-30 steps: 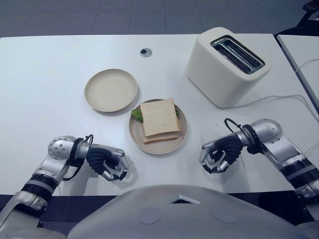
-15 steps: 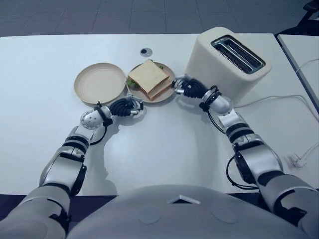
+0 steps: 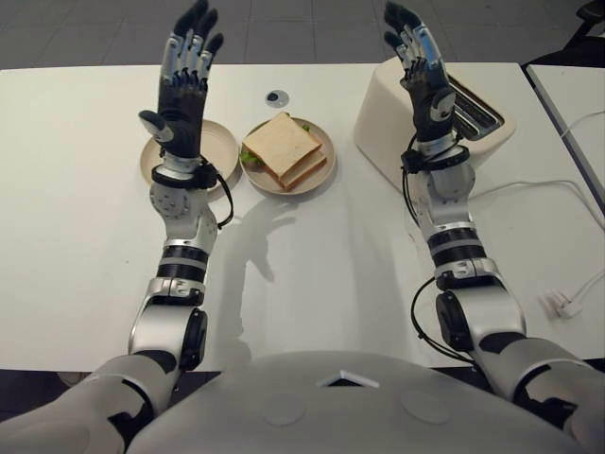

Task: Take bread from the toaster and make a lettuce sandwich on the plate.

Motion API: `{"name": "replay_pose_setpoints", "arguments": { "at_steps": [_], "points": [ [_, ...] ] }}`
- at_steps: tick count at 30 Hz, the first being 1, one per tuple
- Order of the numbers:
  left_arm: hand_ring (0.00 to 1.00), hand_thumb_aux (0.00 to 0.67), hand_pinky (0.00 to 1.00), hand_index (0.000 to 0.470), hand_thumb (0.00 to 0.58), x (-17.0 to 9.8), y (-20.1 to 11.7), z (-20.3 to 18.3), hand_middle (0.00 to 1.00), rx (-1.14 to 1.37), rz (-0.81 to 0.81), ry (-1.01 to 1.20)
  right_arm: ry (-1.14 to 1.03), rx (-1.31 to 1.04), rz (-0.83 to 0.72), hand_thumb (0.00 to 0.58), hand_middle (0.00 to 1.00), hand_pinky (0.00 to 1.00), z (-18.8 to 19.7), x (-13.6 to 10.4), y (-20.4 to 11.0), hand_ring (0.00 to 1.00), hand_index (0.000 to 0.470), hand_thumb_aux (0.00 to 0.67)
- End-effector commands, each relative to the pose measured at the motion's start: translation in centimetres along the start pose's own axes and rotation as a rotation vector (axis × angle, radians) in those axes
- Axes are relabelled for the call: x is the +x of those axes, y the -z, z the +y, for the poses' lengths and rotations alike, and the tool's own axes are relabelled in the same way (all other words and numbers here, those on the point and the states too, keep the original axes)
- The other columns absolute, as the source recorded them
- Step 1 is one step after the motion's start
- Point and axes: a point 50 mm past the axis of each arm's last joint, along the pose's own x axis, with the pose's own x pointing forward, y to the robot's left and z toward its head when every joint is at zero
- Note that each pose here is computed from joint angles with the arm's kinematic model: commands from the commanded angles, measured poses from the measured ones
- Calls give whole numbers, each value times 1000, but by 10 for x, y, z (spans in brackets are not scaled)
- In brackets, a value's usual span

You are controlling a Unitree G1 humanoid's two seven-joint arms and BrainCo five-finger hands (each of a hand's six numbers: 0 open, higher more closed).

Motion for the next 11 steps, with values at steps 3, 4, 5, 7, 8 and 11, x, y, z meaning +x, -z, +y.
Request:
{"name": "replay_pose_setpoints", "arguments": {
  "at_steps": [3,4,5,7,8,11],
  "points": [
    [0,0,0,0,0,5,7,-7,0,-18,21,21,-33,51,2,0,0,0,4,-1,-3,0,0,0],
    [0,0,0,0,0,1,10,-7,0,-23,41,21,-33,54,5,0,0,0,3,-1,-2,0,0,0],
    [0,0,0,0,0,-2,13,-5,0,-27,60,17,-30,58,12,0,0,0,2,-1,-1,0,0,0],
    [0,0,0,0,0,-6,15,-3,0,-32,70,16,-16,72,28,0,0,0,3,0,3,0,0,0],
    [0,0,0,0,0,-7,15,-2,0,-35,70,18,-13,81,34,0,0,0,5,0,5,0,0,0],
    [0,0,0,0,0,-8,16,0,0,-46,76,12,-14,91,41,0,0,0,10,1,7,0,0,0]
  ]
}}
